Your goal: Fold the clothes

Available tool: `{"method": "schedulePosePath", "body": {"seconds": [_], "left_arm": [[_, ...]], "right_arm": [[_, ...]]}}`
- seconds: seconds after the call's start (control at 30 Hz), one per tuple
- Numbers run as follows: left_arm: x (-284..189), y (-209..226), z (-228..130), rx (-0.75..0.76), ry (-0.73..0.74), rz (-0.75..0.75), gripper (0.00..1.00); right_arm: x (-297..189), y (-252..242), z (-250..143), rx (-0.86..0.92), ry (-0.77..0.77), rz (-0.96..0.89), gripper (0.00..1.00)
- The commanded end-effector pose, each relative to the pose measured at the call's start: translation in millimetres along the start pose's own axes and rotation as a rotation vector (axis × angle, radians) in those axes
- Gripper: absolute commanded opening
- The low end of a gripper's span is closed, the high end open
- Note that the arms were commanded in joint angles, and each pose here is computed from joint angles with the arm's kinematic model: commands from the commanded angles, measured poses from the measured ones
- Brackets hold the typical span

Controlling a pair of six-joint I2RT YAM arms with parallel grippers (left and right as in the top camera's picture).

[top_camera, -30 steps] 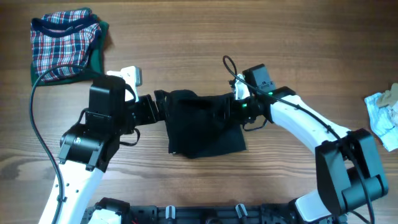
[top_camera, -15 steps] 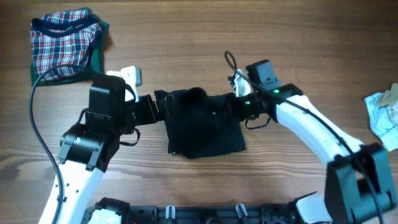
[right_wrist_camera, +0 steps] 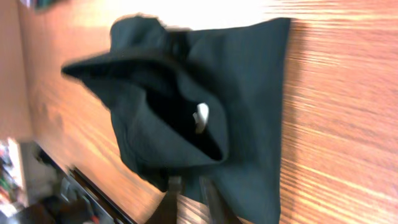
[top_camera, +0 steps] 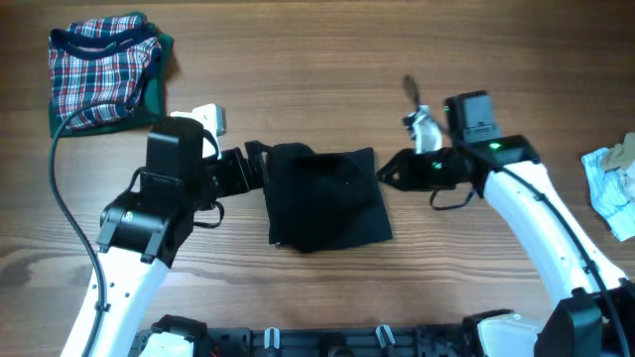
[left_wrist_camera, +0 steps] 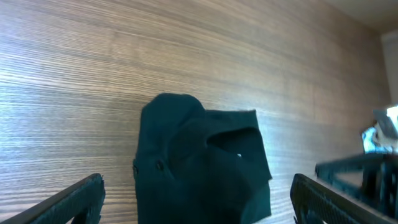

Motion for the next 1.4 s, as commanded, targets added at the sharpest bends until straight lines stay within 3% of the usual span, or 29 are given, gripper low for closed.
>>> {"method": "schedulePosePath", "body": {"seconds": [0.0,0.03,0.1,0.23,0.37,0.63,0.7,0.73,0.77,0.8,0.9,1.13,1.23,1.3,1.33,1.37], "left_arm": [[-17.5,12.8,21.1,-0.132,-0.130,0.037,0.98],[-25.6,17.1,26.7,-0.157,-0.167,0.038,0.99],[-34.3,23.0,30.5,-0.175,-0.199,0.047,1.00],[-41.0,31.1,26.3,-0.187,-0.194,0.073,1.00],[-40.6,33.6,22.4,-0.161,-0.176,0.091,1.00],[-40.4,36.7,19.9,-0.137,-0.165,0.113,1.00],[-40.5,37.4,20.2,-0.137,-0.169,0.118,1.00],[-40.3,37.5,20.3,-0.137,-0.168,0.119,1.00],[-39.9,37.7,20.1,-0.138,-0.166,0.119,1.00],[-38.8,38.4,19.5,-0.140,-0.160,0.123,1.00],[-35.4,40.3,18.0,-0.144,-0.143,0.132,1.00],[-24.0,45.9,14.8,-0.157,-0.096,0.157,1.00],[-23.3,46.2,14.7,-0.158,-0.094,0.159,1.00],[-23.3,46.1,14.7,-0.158,-0.094,0.158,1.00],[-23.4,46.1,14.7,-0.158,-0.094,0.158,1.00],[-23.4,46.1,14.7,-0.158,-0.094,0.158,1.00]], "right_arm": [[11.9,22.4,8.0,-0.264,-0.027,-0.079,0.45],[19.7,30.6,13.3,-0.327,-0.049,-0.093,0.55],[36.4,44.0,16.8,-0.395,-0.056,-0.069,0.62],[88.5,55.9,33.6,-0.508,-0.091,-0.018,0.59],[111.5,70.8,38.4,-0.701,-0.127,0.026,0.58],[158.1,90.6,25.0,-0.750,-0.106,0.137,0.60],[158.3,96.6,22.0,-0.751,-0.103,0.146,0.48],[156.6,98.0,23.3,-0.706,-0.106,0.150,0.22],[154.9,99.3,24.6,-0.670,-0.108,0.153,0.06],[151.0,103.3,24.7,-0.632,-0.108,0.169,0.04],[133.2,119.2,23.0,-0.595,-0.092,0.229,0.04],[17.7,125.2,38.1,-0.391,-0.186,0.184,0.04],[9.0,100.4,31.9,-0.302,-0.137,0.134,0.04],[19.6,96.4,22.7,-0.404,-0.081,0.131,0.06],[29.5,92.8,20.3,-0.438,-0.054,0.115,0.18],[43.7,86.4,18.0,-0.460,-0.021,0.087,0.36]]}}
Point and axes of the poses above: each gripper's point midway between its finger pads, its own x axis out along the fingers, its own y axis along the line the jaws close on, z = x × y, the point moved 4 cm from there along -x, back along the fingers, and after that the axes turned 2 degrees about -x, right-handed, at the moved point
